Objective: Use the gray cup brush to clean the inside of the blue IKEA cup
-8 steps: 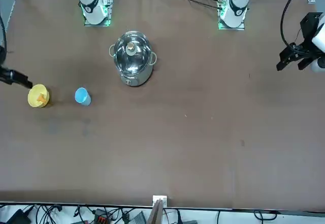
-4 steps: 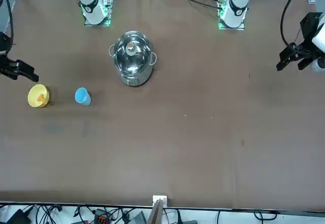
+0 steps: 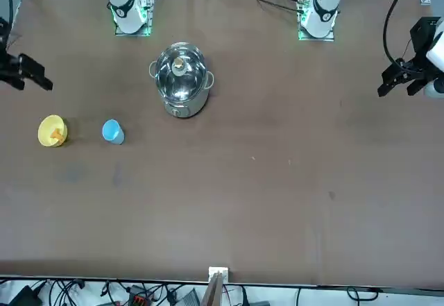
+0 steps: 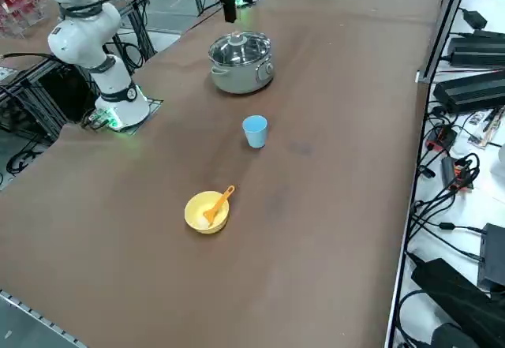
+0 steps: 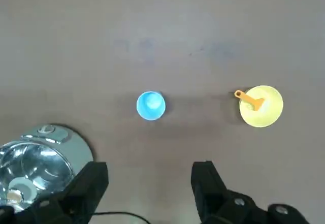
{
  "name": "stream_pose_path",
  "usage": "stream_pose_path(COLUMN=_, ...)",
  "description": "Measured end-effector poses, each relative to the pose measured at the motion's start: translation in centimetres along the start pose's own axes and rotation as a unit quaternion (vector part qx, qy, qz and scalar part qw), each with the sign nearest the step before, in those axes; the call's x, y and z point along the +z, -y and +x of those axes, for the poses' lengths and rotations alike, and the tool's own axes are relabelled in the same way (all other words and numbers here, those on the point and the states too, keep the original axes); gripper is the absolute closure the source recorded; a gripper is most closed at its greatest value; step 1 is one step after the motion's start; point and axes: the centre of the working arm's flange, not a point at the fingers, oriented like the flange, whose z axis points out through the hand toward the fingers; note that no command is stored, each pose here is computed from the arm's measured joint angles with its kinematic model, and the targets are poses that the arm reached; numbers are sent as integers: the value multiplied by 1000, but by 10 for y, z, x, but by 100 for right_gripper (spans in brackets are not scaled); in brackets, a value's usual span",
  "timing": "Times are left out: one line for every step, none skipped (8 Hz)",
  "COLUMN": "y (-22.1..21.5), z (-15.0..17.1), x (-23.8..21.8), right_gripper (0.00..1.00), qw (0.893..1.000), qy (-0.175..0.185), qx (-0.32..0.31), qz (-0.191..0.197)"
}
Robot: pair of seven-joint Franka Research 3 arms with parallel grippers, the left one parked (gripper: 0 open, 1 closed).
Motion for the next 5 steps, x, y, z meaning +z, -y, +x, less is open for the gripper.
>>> stream_pose_path(y=0, z=-5, x=1, right_gripper=0, qw=1000, qy=1, qx=-1, qz=1)
stream_pose_path(y=2, z=-5, x=1, right_gripper=0, qw=1000, qy=0, qx=-3, qz=2)
stream_pose_path(y=3, z=-3, x=2, right_gripper=0, qw=1000, qy=0, qx=-3, qz=1)
stream_pose_path(y=3, z=-2, x=4, right_gripper=0, qw=1000, qy=2, qx=-3, qz=1)
stream_pose_path(y=3, z=-1, x=6, right_gripper=0, qw=1000, qy=3, qx=-3, qz=1)
